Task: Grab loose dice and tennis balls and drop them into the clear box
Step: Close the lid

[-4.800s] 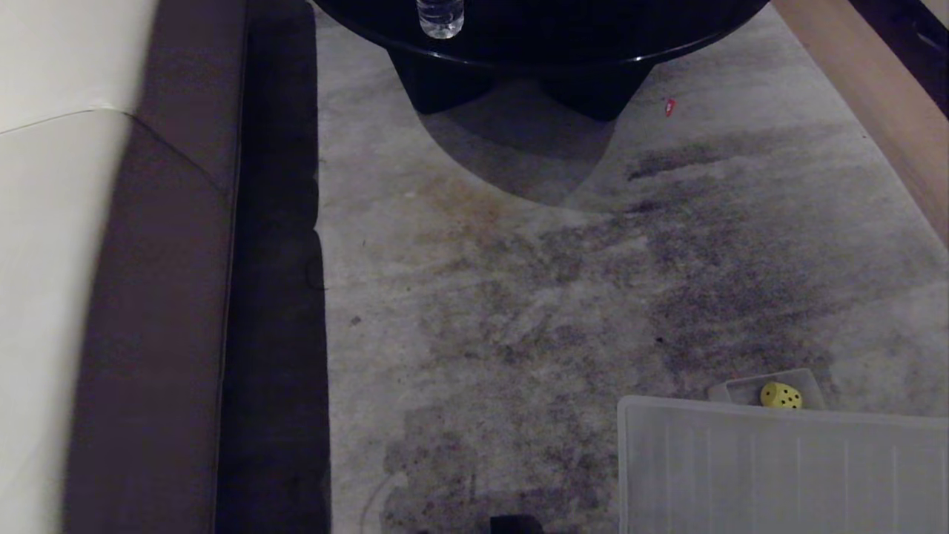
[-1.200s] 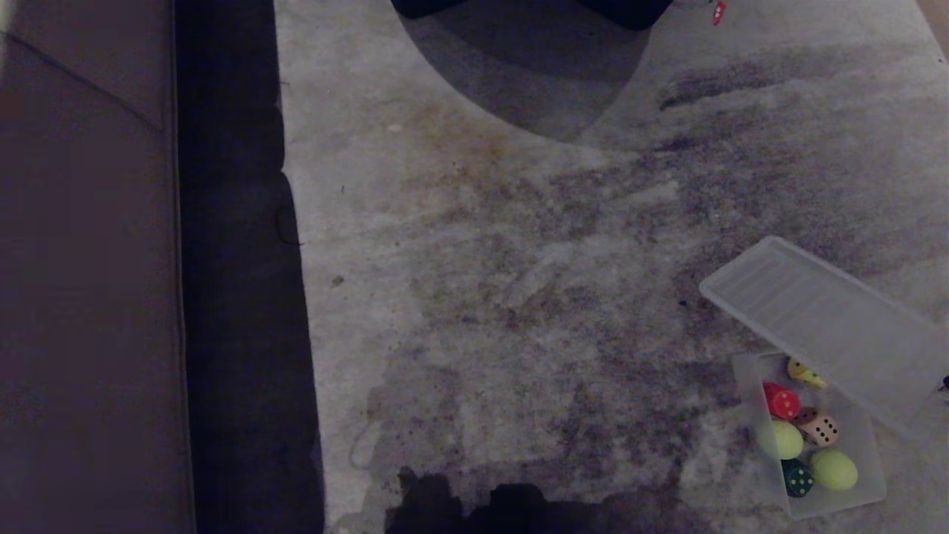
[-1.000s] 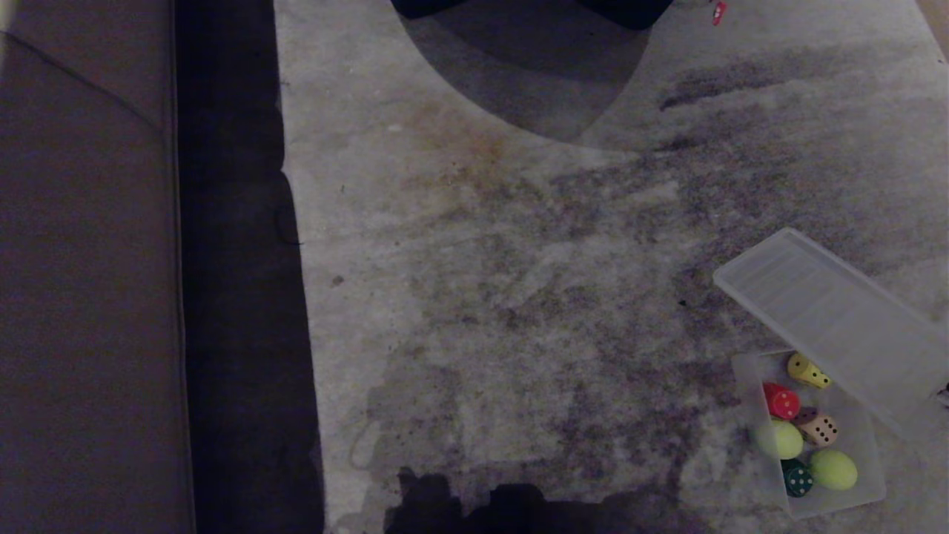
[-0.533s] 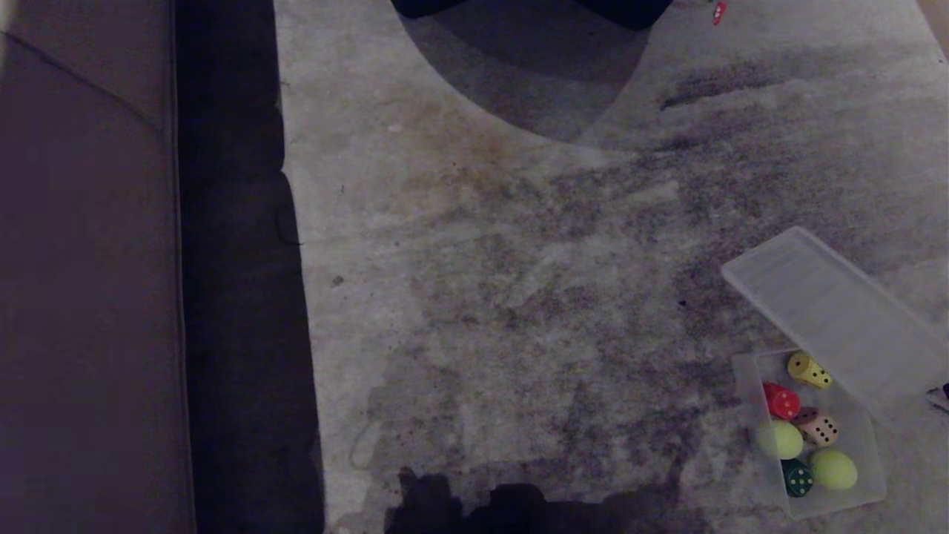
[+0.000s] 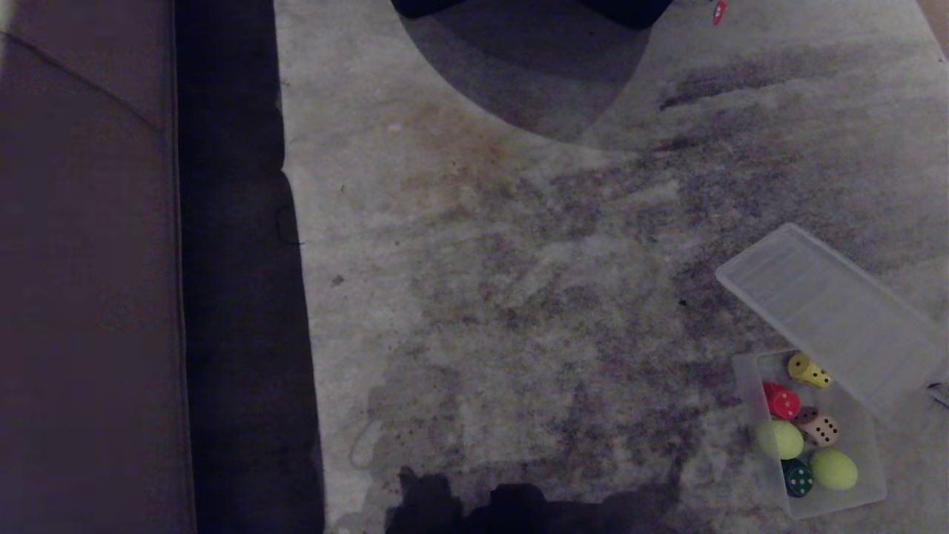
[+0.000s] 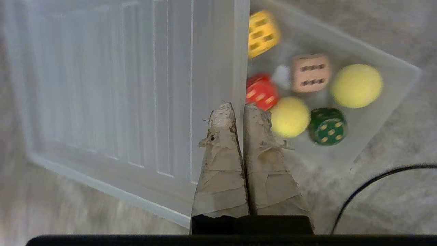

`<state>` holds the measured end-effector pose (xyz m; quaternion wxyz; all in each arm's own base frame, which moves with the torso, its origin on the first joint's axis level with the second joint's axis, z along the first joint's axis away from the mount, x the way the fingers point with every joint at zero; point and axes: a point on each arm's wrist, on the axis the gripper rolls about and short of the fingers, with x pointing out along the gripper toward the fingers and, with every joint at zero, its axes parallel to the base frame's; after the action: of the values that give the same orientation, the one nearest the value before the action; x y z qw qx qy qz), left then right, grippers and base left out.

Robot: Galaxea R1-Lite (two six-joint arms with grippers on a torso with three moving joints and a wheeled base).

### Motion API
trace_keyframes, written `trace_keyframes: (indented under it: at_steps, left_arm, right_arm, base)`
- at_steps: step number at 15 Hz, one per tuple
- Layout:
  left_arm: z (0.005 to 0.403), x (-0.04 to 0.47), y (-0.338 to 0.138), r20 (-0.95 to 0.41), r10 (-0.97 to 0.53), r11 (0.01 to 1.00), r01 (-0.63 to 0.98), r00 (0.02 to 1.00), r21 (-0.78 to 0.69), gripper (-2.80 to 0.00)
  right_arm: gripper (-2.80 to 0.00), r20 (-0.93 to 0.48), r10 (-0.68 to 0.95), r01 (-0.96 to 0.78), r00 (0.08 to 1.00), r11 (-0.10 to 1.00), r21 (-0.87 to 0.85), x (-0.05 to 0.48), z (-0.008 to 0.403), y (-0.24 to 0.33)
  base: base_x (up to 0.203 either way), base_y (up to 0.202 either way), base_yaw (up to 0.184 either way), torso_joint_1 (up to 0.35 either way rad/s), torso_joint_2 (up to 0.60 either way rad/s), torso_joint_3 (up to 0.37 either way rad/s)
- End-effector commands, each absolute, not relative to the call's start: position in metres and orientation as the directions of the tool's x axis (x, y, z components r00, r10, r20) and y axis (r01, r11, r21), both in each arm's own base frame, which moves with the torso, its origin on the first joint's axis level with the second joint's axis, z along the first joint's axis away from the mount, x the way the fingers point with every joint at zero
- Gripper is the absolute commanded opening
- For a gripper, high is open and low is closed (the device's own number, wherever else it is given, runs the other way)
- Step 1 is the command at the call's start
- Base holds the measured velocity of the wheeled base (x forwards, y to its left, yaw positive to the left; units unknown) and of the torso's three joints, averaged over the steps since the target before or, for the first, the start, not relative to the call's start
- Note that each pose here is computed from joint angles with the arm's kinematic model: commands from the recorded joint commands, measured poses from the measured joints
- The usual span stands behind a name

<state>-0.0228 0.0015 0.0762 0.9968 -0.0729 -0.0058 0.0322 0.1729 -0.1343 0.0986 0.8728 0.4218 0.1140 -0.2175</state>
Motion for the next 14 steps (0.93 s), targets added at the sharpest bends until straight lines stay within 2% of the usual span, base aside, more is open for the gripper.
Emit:
trace_keyframes:
  at_steps: [1, 5, 8, 11, 14]
  left_arm:
    - [0.076, -0.023, 0.001, 0.008, 0.066, 0.987, -0.064, 0.998, -0.147, -2.8]
    - [0.076, -0.023, 0.001, 0.008, 0.066, 0.987, -0.064, 0.998, -0.147, -2.8]
    - [0.076, -0.023, 0.002, 0.007, 0.067, 0.987, -0.065, 0.998, -0.147, -2.8]
    - [0.076, -0.023, 0.001, 0.008, 0.066, 0.987, -0.064, 0.998, -0.147, -2.8]
    - [0.076, -0.023, 0.001, 0.007, 0.066, 0.987, -0.064, 0.998, -0.147, -2.8]
  right_arm:
    - [-2.8, -0.265, -0.223, 0.344, 0.938, 0.684, 0.643, 0.145, 0.138, -0.108]
    - [-2.8, -0.265, -0.035, 0.157, 0.964, 0.876, 0.455, 0.083, 0.157, -0.046]
    - [-2.8, -0.269, 0.078, 0.018, 0.96, 0.942, 0.336, 0.038, 0.149, -0.006]
    - [-2.8, -0.239, 0.154, -0.101, 0.959, 0.971, 0.218, -0.001, 0.127, 0.009]
    - [-2.8, -0.306, 0.0, 0.006, 0.952, 1.0, 0.021, -0.006, 0.1, 0.005]
  base:
    - [0.0, 0.0, 0.0, 0.0, 0.0, 0.0]
    - [0.0, 0.0, 0.0, 0.0, 0.0, 0.0]
    - [0.0, 0.0, 0.0, 0.0, 0.0, 0.0]
    - [0.0, 0.0, 0.0, 0.0, 0.0, 0.0]
    - [0.0, 0.0, 0.0, 0.0, 0.0, 0.0]
